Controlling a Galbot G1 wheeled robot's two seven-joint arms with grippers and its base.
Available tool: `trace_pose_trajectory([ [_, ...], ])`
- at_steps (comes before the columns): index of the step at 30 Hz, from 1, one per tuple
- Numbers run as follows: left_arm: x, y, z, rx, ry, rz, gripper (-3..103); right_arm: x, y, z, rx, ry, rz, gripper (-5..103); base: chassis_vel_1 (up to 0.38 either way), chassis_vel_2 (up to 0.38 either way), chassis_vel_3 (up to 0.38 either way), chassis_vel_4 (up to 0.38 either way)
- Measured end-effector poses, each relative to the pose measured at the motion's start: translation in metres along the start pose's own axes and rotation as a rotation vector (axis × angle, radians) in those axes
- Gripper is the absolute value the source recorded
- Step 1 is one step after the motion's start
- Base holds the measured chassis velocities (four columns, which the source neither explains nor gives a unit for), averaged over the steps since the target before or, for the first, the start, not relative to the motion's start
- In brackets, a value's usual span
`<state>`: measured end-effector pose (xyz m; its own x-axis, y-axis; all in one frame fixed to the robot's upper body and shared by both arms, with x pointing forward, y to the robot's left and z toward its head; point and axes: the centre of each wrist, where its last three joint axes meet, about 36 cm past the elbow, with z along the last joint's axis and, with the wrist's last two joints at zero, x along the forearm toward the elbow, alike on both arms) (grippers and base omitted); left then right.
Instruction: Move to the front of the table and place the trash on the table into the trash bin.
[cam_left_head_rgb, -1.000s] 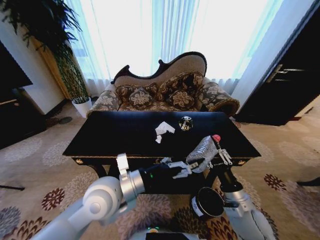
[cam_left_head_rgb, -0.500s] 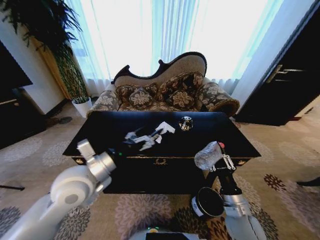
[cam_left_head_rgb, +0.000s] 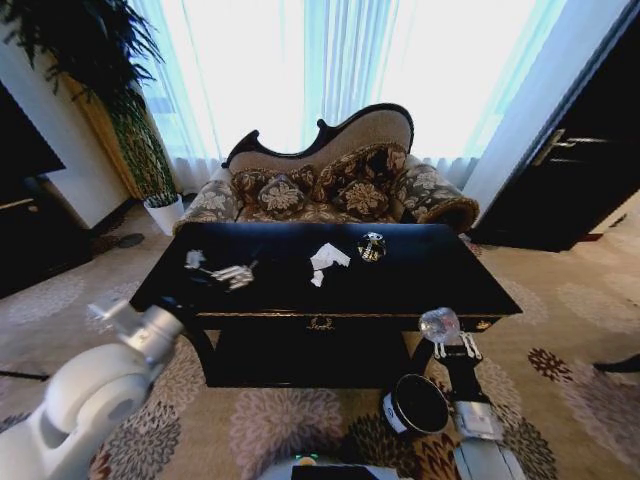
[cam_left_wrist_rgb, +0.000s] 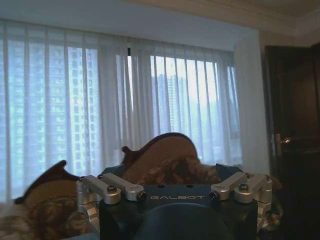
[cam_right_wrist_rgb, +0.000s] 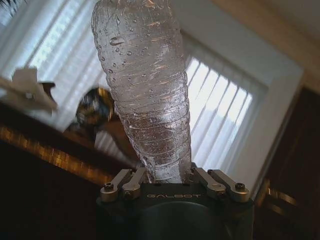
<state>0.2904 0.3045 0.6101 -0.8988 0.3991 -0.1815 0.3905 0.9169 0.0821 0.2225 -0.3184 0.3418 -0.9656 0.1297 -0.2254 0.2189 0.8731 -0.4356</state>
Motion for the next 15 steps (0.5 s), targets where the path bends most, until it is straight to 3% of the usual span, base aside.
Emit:
trace_pose_trajectory([
  [3,0.008,0.009,0.008,-0.017,0.009,-0.036,100,0.006,0.002,0.012,-0.015,0.04,0.008,27,0.0,0.0,0.0,0.0],
  [5,0.017,0.021,0.02,-0.033,0.024,-0.1,100,0.009,0.004,0.026,-0.03,0.083,0.023,27,0.0,0.0,0.0,0.0],
  [11,0.034,0.048,0.053,-0.006,0.054,-0.23,100,0.026,0.012,0.064,-0.115,0.237,0.039,27,0.0,0.0,0.0,0.0],
  [15,0.052,0.061,0.068,-0.002,0.088,-0.292,100,0.033,0.013,0.09,-0.122,0.305,0.036,27,0.0,0.0,0.0,0.0],
])
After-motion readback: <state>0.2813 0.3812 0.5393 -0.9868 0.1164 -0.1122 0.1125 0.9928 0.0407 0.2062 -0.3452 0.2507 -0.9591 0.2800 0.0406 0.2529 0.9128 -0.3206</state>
